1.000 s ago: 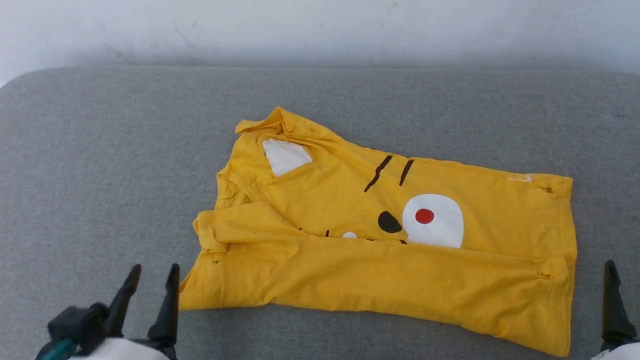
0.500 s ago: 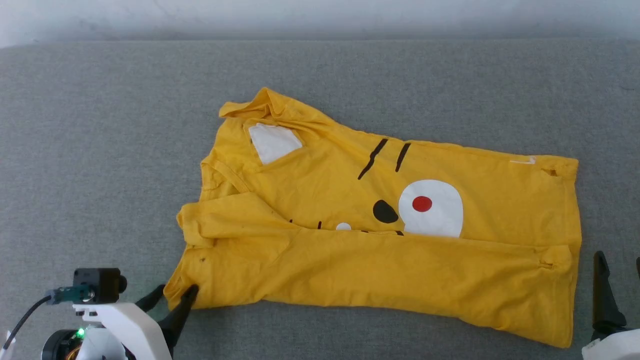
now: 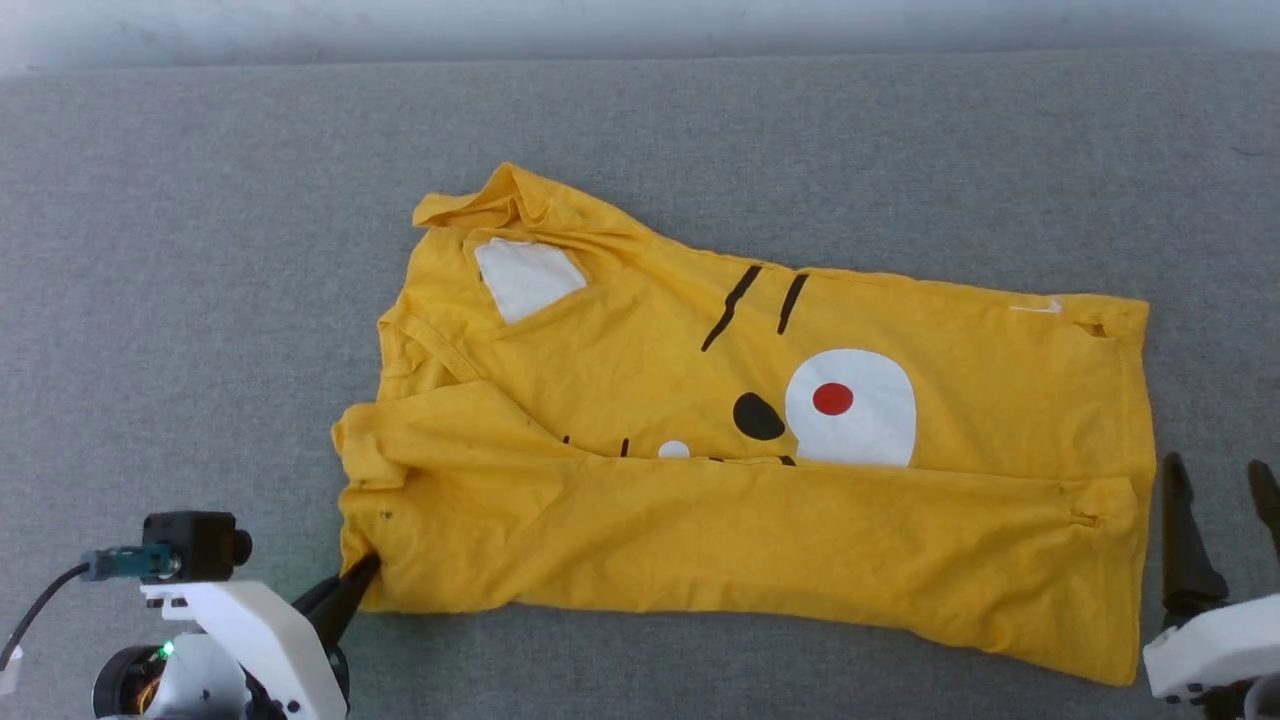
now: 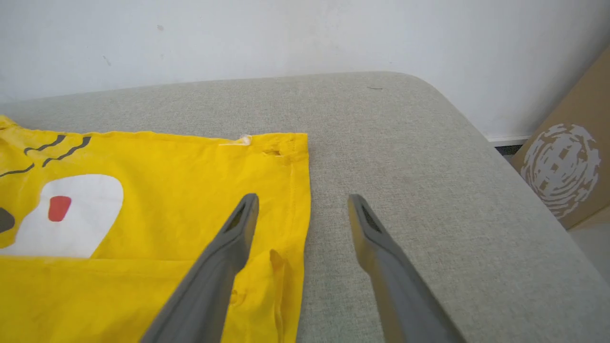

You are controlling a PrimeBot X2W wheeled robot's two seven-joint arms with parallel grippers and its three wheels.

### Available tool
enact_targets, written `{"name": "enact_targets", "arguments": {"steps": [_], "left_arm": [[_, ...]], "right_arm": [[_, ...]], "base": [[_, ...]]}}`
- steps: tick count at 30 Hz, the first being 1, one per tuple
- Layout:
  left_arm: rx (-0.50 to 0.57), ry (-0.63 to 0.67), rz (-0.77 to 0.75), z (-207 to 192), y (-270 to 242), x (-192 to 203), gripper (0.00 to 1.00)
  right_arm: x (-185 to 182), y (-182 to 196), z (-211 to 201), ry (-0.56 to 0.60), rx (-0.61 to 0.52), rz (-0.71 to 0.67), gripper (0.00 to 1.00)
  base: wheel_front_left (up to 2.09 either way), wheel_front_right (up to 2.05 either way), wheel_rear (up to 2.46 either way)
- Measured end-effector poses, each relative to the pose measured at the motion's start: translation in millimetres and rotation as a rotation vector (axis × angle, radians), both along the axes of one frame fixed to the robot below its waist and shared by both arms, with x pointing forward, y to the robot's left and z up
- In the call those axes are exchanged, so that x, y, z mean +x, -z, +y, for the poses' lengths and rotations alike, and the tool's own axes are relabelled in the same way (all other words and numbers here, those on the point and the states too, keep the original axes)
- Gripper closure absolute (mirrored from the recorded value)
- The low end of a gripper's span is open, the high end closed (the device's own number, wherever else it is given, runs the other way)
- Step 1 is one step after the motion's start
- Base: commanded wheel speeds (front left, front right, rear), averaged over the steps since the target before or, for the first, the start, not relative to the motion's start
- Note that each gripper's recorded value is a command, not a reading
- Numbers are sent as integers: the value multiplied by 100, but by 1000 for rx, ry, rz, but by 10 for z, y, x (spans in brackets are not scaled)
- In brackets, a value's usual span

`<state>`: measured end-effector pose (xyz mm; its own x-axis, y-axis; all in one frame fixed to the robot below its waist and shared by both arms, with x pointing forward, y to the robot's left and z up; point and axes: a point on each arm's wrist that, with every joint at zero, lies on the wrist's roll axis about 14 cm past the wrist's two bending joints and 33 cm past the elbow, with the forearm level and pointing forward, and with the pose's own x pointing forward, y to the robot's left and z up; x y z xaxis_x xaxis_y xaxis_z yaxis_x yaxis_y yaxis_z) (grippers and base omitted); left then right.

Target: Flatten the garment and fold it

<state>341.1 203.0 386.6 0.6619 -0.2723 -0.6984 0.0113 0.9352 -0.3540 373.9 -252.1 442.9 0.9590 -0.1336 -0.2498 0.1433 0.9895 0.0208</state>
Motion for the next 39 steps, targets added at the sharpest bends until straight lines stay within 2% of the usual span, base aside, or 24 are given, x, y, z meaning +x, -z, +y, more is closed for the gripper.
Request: {"name": "enact_targets", "arguments": {"steps": [6,11,15,19,23,24,25,26,33,39], "left_arm": [[-25,-64,-88,8,-130,73,100],[-35,-79,-103,-8,-152,56,100],[-37,-79,-102,-15,-151,50,100],[-38,-79,-98,-22,-141,37,100],[-41,-79,-90,-34,-116,28,100],[-42,-79,-89,-38,-111,29,100],[-45,-81,-91,-43,-110,35,100],[-51,-87,-95,-46,-113,47,100],[-86,-109,-118,-48,-169,97,100],[-150,-105,-120,-46,-326,-56,100]], "right_arm": [[-70,155,80,-6,100,138,0],[-381,477,63,1,129,401,0],[-563,628,85,-4,142,542,0],[-645,688,165,-19,200,601,0],[-681,722,240,-42,213,638,0],[-682,732,255,-47,215,642,44],[-681,740,259,-46,222,643,97],[-676,752,256,-44,225,644,100],[-582,722,255,-42,221,607,100],[-550,497,108,-7,201,550,100]], "base": [[0,0,0],[0,0,0],[0,0,0],[0,0,0],[0,0,0],[0,0,0],[0,0,0],[0,0,0],[0,0,0],[0,0,0]]}}
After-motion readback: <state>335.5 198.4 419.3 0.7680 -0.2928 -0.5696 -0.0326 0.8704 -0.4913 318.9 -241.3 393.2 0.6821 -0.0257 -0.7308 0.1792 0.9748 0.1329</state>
